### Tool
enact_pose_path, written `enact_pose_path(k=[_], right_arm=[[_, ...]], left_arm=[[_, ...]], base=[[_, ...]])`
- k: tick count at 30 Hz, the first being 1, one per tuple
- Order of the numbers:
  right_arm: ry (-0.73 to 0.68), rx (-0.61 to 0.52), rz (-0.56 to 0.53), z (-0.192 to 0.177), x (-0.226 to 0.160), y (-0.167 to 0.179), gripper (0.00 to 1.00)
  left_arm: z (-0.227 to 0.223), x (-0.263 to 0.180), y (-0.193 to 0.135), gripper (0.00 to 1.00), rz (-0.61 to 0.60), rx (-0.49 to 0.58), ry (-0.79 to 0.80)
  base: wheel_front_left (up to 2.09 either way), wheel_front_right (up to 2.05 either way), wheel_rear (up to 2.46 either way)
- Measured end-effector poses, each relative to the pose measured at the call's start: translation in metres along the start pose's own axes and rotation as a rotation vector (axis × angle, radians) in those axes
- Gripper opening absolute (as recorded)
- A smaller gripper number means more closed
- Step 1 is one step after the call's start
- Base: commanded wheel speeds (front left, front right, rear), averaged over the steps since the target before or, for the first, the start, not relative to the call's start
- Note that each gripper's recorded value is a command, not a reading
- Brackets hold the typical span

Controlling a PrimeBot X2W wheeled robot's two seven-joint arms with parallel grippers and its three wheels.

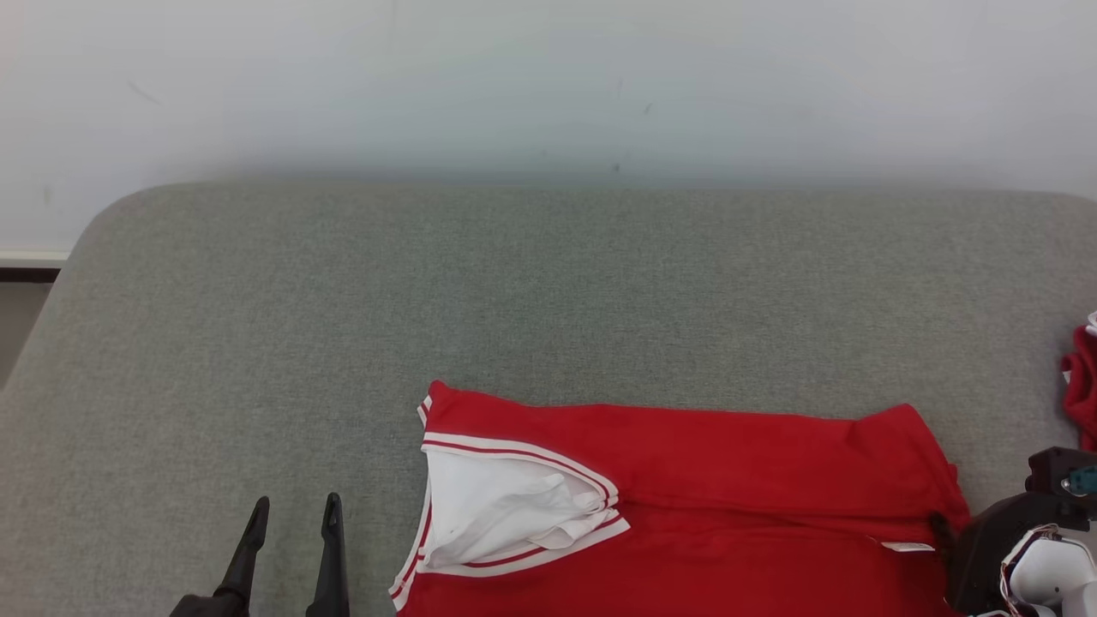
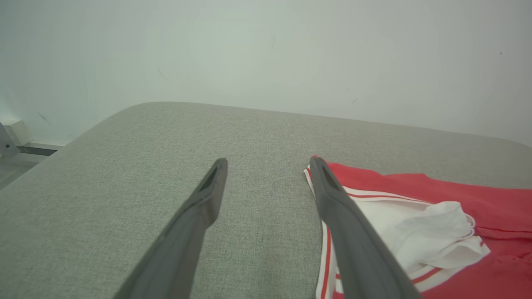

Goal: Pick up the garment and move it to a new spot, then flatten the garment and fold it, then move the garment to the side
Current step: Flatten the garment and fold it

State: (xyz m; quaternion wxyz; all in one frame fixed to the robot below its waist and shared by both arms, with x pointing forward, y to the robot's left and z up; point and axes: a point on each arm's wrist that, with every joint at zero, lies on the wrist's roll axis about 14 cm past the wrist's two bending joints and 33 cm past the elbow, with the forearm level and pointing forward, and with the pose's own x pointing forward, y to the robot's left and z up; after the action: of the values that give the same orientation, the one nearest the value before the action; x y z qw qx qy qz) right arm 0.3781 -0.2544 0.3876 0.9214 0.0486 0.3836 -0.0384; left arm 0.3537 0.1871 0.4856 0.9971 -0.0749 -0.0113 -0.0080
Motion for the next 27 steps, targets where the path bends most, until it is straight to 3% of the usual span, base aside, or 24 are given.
enact_pose_path(k=[20, 22, 23, 25, 26, 27], right_arm=[[0.098, 0.045, 0.044, -0.011, 0.021, 0.019, 1.00], [0.105, 0.045, 0.047, -0.012, 0.021, 0.020, 0.72], [0.106, 0.045, 0.049, -0.012, 0.021, 0.021, 0.49], [0.108, 0.044, 0.057, -0.012, 0.021, 0.024, 0.23], [0.105, 0.040, 0.062, -0.012, 0.021, 0.026, 0.00], [0.103, 0.039, 0.069, -0.012, 0.021, 0.029, 0.00]], left_arm=[[-0.001, -0.007, 0.014, 1.00, 0.039, 0.007, 0.008], [-0.001, -0.007, 0.014, 1.00, 0.041, 0.006, 0.007], [-0.001, -0.008, 0.015, 1.00, 0.043, 0.006, 0.007], [-0.001, -0.008, 0.015, 1.00, 0.045, 0.007, 0.005], [0.000, -0.009, 0.016, 1.00, 0.047, 0.007, 0.005], [0.000, -0.009, 0.016, 1.00, 0.048, 0.007, 0.004]], base=[[0.00, 0.00, 0.00], [0.00, 0.00, 0.00], [0.00, 0.00, 0.00], [0.00, 0.00, 0.00], [0.00, 0.00, 0.00], [0.00, 0.00, 0.00]])
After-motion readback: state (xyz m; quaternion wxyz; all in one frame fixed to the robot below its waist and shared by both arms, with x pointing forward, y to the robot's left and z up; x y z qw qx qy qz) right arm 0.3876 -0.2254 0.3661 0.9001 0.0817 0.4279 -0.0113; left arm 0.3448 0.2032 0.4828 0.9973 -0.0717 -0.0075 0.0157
